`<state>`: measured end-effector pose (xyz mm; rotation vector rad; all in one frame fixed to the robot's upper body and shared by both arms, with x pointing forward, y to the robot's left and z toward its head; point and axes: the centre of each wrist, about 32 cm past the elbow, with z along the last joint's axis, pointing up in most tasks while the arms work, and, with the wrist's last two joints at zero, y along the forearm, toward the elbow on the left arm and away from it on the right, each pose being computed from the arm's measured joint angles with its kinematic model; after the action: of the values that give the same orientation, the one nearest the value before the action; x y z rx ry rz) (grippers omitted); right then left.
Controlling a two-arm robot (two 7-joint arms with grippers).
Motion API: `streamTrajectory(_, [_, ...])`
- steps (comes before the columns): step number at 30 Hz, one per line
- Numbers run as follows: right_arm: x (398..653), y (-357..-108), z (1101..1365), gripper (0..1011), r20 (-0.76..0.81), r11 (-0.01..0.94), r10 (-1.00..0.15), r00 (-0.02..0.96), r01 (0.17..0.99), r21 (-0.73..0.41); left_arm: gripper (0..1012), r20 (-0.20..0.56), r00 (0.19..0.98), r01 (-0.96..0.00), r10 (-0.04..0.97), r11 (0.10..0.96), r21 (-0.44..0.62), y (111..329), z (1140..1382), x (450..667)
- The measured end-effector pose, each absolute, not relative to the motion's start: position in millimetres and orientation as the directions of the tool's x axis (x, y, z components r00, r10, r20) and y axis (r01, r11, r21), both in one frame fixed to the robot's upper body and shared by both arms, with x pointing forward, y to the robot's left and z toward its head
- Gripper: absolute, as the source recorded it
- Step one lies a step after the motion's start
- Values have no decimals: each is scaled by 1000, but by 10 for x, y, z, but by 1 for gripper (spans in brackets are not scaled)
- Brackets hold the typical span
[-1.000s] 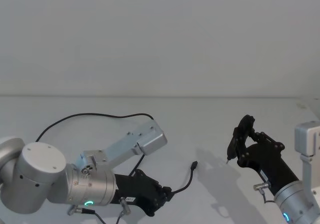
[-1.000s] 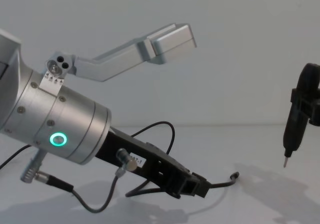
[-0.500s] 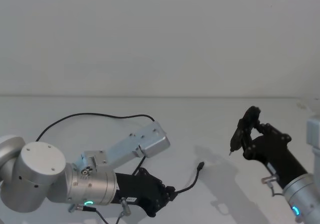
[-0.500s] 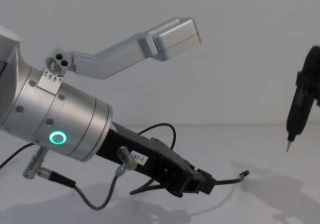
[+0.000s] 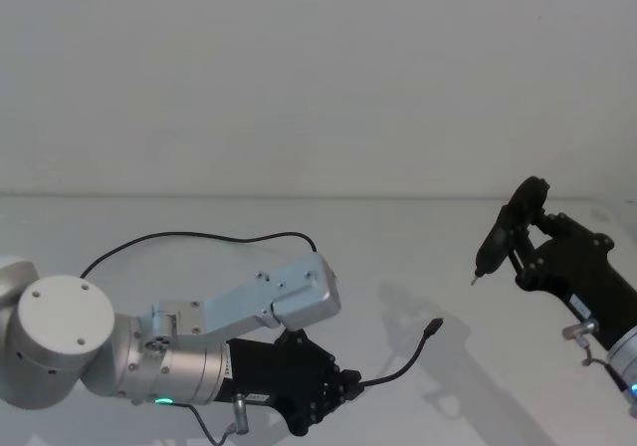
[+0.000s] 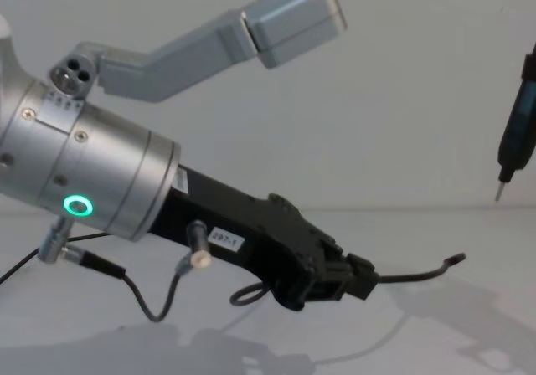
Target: Pick up the data cable with the one hand.
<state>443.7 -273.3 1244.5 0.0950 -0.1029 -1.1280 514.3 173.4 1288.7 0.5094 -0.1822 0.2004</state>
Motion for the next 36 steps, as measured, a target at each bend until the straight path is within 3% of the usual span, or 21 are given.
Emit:
streamTrajectory(13, [4484,-2831,12627,279,3,420,-907,422,903,91,44,303,951,-191,52,874,446,1789,12980,5143])
streamTrajectory(36, [4419,-2949,12822,279,-109,413,-904,413,910,24,44,335,942,-170,14,880,443,1812,13014,5142])
